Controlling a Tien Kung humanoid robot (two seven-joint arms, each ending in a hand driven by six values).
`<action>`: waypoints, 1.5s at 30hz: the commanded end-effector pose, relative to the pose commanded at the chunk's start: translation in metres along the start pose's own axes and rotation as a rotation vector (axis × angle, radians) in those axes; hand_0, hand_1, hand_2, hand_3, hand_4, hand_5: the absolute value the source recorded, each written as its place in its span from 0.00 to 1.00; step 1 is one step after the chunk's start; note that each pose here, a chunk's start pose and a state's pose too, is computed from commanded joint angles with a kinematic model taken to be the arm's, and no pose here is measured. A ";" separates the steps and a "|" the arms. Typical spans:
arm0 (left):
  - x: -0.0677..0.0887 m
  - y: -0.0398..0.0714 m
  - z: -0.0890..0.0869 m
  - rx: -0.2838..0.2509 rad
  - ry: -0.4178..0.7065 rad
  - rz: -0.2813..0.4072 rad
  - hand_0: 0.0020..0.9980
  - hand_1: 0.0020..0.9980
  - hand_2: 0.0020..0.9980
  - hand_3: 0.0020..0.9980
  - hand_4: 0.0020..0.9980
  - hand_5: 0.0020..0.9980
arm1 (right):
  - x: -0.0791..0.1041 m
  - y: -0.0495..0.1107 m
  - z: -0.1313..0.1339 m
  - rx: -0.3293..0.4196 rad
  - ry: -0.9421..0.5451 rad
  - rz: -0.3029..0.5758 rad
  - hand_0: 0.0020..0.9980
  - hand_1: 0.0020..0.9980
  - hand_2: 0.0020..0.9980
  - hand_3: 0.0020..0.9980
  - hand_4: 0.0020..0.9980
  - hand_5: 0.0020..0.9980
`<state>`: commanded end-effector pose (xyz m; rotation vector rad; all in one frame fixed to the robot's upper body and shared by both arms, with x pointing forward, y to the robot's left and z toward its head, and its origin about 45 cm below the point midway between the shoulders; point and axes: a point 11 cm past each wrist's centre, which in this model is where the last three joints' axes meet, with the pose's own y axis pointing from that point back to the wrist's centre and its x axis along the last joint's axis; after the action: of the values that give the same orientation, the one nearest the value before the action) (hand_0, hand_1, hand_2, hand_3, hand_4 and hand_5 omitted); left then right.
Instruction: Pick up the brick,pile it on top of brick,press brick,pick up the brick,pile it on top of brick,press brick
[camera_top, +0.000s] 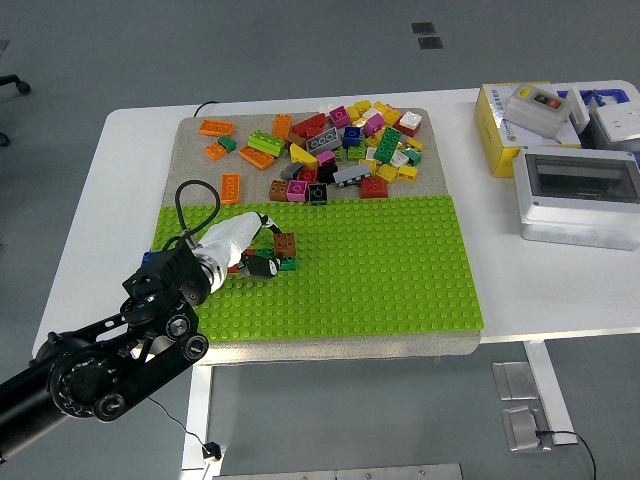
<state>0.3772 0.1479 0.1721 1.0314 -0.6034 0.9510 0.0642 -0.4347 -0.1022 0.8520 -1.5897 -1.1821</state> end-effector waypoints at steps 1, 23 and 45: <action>-0.001 0.000 -0.001 0.001 -0.001 -0.001 0.98 0.92 0.89 0.58 0.56 0.18 | 0.000 0.000 0.000 0.000 0.000 0.000 0.71 0.67 0.69 0.78 0.61 1.00; -0.007 -0.008 -0.008 -0.003 -0.030 -0.005 0.97 0.91 0.89 0.57 0.56 0.21 | -0.001 0.000 0.001 0.005 0.002 -0.004 0.71 0.67 0.69 0.78 0.61 1.00; -0.005 -0.008 -0.004 -0.030 -0.072 0.010 0.97 0.91 0.90 0.58 0.56 0.20 | -0.002 0.000 0.002 0.003 0.006 -0.005 0.71 0.66 0.69 0.78 0.61 1.00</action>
<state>0.3816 0.1481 0.1634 1.0401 -0.6811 0.9139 0.0632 -0.4328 -0.1032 0.8615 -1.5862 -1.1802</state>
